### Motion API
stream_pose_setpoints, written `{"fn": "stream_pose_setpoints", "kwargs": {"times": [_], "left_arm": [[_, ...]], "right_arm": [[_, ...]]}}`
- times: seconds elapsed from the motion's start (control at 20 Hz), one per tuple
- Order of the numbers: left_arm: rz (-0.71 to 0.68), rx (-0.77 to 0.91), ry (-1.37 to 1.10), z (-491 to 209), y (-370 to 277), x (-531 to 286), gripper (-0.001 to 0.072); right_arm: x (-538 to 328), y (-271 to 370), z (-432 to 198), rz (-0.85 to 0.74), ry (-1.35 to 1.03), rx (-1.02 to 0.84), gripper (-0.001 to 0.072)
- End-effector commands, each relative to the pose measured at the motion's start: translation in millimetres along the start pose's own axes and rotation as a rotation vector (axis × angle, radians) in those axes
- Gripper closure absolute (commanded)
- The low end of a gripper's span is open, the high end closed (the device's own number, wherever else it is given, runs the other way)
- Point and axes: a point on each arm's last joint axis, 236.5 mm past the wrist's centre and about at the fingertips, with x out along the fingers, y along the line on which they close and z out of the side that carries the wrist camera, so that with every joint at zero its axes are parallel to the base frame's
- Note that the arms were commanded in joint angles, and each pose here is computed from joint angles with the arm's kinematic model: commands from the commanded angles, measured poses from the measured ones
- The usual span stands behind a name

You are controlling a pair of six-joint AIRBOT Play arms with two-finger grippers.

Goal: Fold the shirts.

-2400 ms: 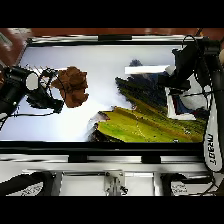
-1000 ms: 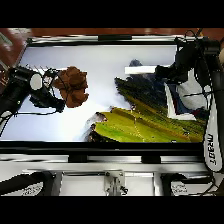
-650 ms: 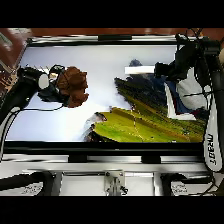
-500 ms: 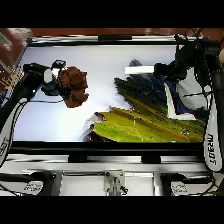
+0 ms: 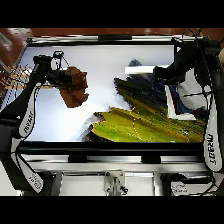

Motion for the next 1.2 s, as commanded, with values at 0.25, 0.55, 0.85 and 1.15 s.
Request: {"fn": "stream_pose_setpoints", "kwargs": {"times": [0.25, 0.55, 0.85, 1.15], "left_arm": [[-0.145, -0.03, 0.089, -16, -35, 24, 0.0674], [-0.276, -0.011, -0.31, 64, -55, -151, 0.0675], [-0.385, 0.138, -0.747, 38, -90, -406, 0.0674], [-0.759, 0.346, -0.54, -64, -243, -418, 0.0674]], "right_arm": [[0, 0, 1, 0.002, -0.004, -0.001, 0.0083], [-27, 4, 18, 0.009, -0.116, -0.043, 0.0084], [-190, 13, 21, 0.018, -0.503, -0.09, 0.0084], [-291, 14, -53, 0.039, -0.613, -0.106, 0.0084]]}}
